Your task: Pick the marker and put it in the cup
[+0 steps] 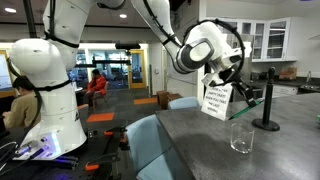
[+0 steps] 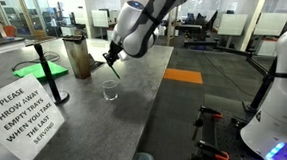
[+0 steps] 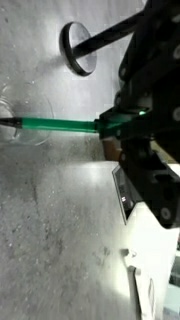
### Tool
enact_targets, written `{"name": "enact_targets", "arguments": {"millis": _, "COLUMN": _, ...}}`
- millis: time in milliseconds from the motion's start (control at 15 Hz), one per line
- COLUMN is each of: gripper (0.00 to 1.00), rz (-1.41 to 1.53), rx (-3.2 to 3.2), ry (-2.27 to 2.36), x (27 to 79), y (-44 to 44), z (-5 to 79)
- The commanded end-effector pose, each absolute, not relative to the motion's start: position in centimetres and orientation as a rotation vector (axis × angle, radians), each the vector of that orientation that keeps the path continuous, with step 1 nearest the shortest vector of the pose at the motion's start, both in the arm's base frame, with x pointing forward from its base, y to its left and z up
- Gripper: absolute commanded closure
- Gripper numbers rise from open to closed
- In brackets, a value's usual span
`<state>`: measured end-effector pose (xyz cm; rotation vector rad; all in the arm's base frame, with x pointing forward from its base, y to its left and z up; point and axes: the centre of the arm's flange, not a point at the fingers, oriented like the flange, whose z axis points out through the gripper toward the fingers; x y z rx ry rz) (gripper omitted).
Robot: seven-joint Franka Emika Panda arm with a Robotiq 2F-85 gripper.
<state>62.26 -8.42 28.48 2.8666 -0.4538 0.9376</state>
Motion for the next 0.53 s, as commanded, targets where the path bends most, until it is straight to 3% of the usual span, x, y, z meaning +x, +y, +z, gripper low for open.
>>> {"name": "enact_targets", "arguments": {"millis": 0, "gripper": 0.97, "rz": 1.067, "rx": 2.804, "ry": -0.443, "x": 56.1, "y": -7.2, "z": 28.9}}
{"name": "enact_targets", "arguments": {"millis": 467, "gripper": 0.97, "rz": 1.126, "rx": 2.775, "ry": -0.451, "x": 57.5, "y": -4.7, "z": 28.4}}
